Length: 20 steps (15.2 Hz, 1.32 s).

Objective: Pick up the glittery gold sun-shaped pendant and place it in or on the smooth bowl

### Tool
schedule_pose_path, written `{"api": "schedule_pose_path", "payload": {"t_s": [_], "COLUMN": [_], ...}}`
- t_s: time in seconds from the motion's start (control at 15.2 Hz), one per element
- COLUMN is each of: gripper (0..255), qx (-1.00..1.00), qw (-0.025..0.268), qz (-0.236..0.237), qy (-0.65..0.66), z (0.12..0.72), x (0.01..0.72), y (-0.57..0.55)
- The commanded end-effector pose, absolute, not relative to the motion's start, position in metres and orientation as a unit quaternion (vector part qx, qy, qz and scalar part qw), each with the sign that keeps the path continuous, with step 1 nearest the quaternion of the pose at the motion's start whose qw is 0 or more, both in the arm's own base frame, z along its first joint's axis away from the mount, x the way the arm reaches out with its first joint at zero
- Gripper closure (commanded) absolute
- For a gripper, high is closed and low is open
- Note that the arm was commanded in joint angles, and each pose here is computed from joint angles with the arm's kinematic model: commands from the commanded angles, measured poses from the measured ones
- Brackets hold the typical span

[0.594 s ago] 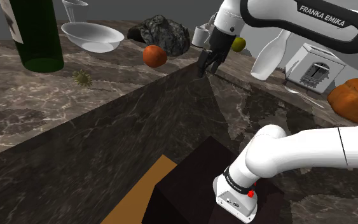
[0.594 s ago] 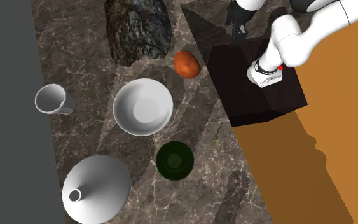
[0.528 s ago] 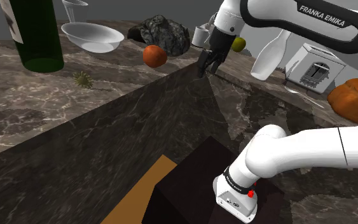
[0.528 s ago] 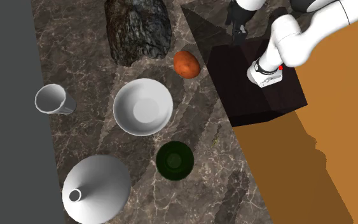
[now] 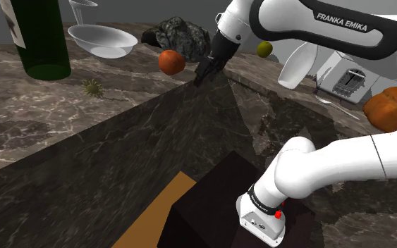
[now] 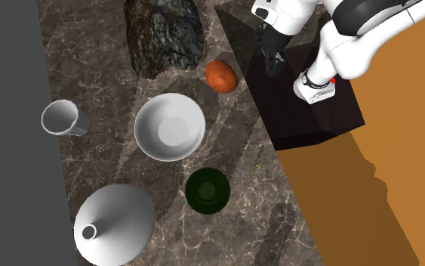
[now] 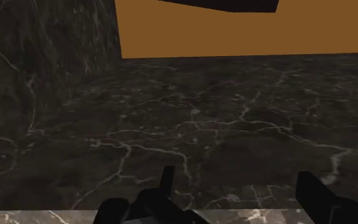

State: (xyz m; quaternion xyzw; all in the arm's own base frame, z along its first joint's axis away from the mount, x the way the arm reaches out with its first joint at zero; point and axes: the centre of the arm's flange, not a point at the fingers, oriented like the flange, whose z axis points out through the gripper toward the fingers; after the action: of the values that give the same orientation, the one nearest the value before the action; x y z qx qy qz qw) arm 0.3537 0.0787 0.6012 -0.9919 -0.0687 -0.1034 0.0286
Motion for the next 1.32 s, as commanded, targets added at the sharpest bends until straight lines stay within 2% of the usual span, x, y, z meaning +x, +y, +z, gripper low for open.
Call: {"api": "schedule_pose_path", "payload": {"t_s": [0.0, 1.25], "gripper": [0, 0], "qx": [-0.986, -0.869], "qw": [0.046, 0.199], "qz": [-0.126, -0.309], "qy": [-0.095, -0.331], "z": [0.597, 0.596], "x": [0.36, 0.393], "y": [0.097, 0.266]}}
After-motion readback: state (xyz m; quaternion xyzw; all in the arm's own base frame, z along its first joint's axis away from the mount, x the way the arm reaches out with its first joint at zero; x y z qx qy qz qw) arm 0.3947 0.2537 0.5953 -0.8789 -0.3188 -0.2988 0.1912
